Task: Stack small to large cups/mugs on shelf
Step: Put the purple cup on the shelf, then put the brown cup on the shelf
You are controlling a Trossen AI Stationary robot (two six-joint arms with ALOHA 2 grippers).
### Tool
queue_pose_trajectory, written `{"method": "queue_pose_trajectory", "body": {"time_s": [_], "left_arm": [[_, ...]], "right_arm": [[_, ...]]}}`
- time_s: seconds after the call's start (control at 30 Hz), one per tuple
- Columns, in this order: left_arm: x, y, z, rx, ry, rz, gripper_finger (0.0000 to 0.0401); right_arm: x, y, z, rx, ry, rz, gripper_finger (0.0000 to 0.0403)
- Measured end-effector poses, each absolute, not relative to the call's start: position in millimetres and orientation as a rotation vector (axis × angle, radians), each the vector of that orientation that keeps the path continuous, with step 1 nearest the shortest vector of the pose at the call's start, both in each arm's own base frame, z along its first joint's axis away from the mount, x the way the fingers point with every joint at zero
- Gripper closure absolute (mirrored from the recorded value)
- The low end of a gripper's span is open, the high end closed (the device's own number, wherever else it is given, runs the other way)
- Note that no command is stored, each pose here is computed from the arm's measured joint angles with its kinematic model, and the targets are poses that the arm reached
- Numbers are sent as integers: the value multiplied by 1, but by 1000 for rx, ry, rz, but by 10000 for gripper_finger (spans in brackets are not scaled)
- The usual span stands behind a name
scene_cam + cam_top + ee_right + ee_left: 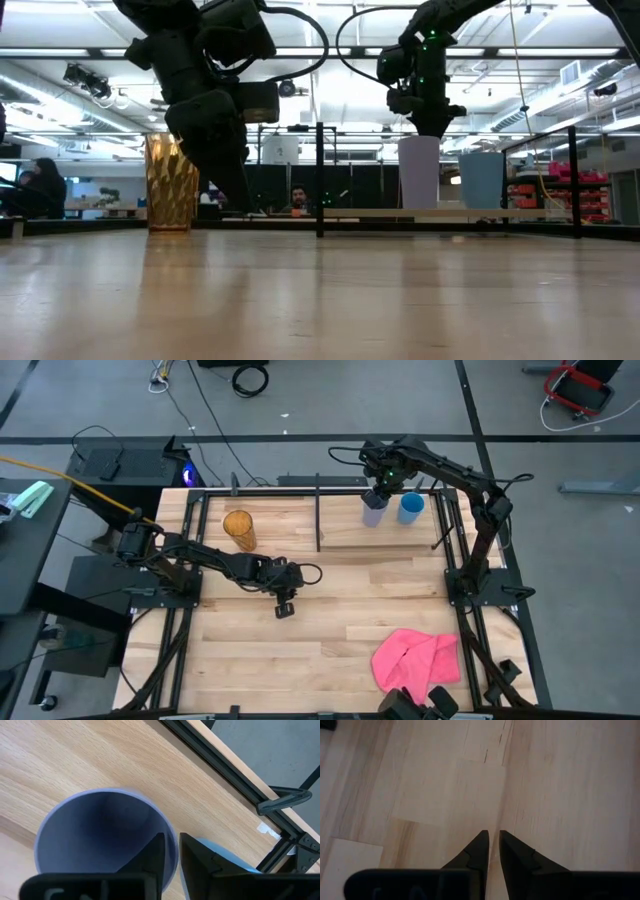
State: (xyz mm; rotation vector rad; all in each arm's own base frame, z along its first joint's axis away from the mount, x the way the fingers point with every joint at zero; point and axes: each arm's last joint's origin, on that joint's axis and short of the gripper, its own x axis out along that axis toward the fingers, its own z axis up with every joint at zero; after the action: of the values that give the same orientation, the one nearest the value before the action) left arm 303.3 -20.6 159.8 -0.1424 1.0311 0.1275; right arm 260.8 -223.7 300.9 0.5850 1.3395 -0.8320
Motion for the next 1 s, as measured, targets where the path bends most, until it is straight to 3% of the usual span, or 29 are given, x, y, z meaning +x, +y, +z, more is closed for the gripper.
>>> {"method": "queue_pose_trajectory", "body": {"time_s": [0.47,1.0], "left_arm": [[303,-21,160,-142,1031,127,349],[303,-21,160,-146,1031,129,349]], "right_arm": [[257,-220,309,586,1314,-846,320],[226,-182,369,589,1087,-882,318]]}}
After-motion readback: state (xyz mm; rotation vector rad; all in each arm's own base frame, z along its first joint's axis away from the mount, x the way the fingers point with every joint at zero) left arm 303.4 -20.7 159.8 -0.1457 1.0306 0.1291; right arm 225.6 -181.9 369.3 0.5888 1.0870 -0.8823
